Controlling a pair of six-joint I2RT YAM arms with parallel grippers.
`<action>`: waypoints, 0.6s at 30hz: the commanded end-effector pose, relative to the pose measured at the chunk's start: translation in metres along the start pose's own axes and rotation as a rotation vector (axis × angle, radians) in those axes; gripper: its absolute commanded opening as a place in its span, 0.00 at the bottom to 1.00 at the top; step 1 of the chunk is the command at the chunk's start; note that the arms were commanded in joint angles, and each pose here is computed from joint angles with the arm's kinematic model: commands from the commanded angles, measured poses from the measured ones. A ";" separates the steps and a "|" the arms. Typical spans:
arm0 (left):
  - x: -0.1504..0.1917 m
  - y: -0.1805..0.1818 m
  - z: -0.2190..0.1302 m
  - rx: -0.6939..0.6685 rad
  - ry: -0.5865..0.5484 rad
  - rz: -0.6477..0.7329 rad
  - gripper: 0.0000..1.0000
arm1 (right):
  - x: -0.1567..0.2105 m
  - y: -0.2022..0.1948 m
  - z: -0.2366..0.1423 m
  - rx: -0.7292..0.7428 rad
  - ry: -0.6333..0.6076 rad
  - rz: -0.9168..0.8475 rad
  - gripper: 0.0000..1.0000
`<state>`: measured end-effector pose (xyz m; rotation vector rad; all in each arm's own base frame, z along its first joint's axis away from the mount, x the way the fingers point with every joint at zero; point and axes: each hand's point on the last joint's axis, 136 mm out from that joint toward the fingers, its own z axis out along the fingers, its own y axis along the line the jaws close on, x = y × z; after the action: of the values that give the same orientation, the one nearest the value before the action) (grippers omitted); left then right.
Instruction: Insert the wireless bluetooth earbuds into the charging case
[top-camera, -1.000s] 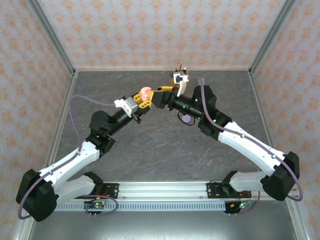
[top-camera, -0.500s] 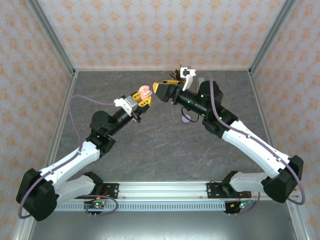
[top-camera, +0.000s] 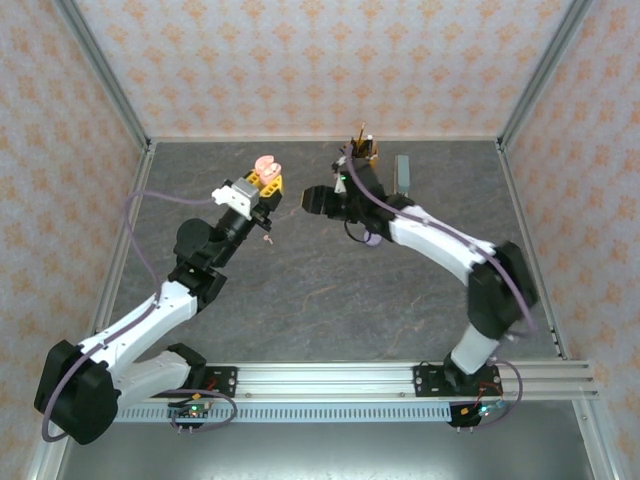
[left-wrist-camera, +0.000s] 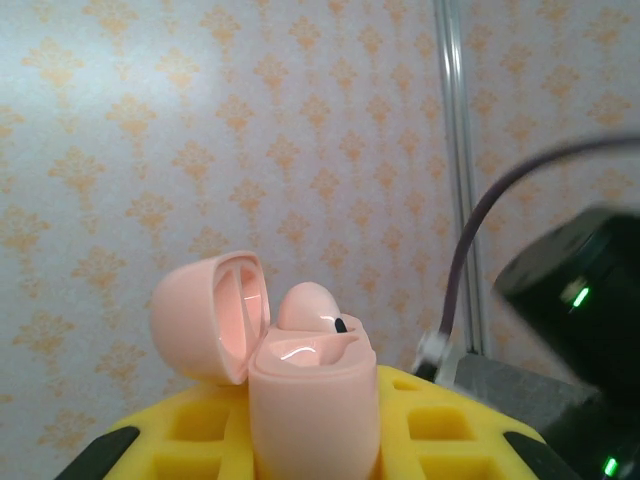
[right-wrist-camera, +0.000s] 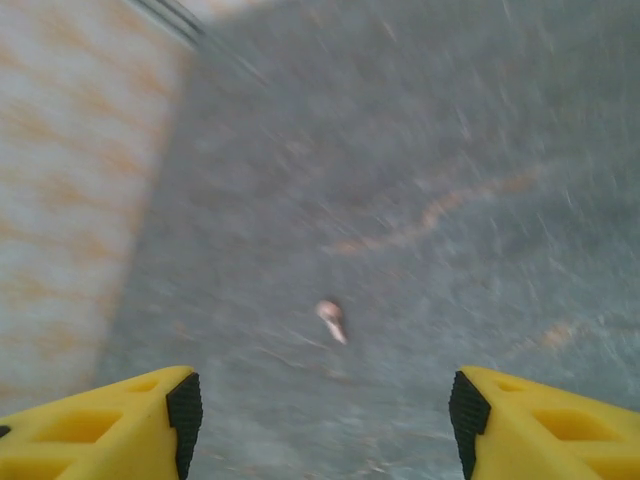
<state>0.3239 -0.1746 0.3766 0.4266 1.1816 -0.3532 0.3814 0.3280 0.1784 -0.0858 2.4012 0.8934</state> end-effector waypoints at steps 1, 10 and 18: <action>-0.027 0.018 -0.010 -0.073 -0.078 -0.010 0.00 | 0.027 -0.006 0.038 0.032 0.159 -0.063 0.64; -0.027 0.039 -0.026 -0.141 -0.064 -0.001 0.00 | 0.069 -0.002 0.130 0.091 0.352 -0.177 0.60; -0.023 0.050 -0.030 -0.178 -0.062 -0.012 0.00 | 0.090 -0.001 0.162 0.136 0.396 -0.248 0.59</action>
<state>0.3173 -0.1235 0.3922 0.2933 1.1575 -0.2675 0.3871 0.4450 0.0421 -0.5009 2.6948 0.7354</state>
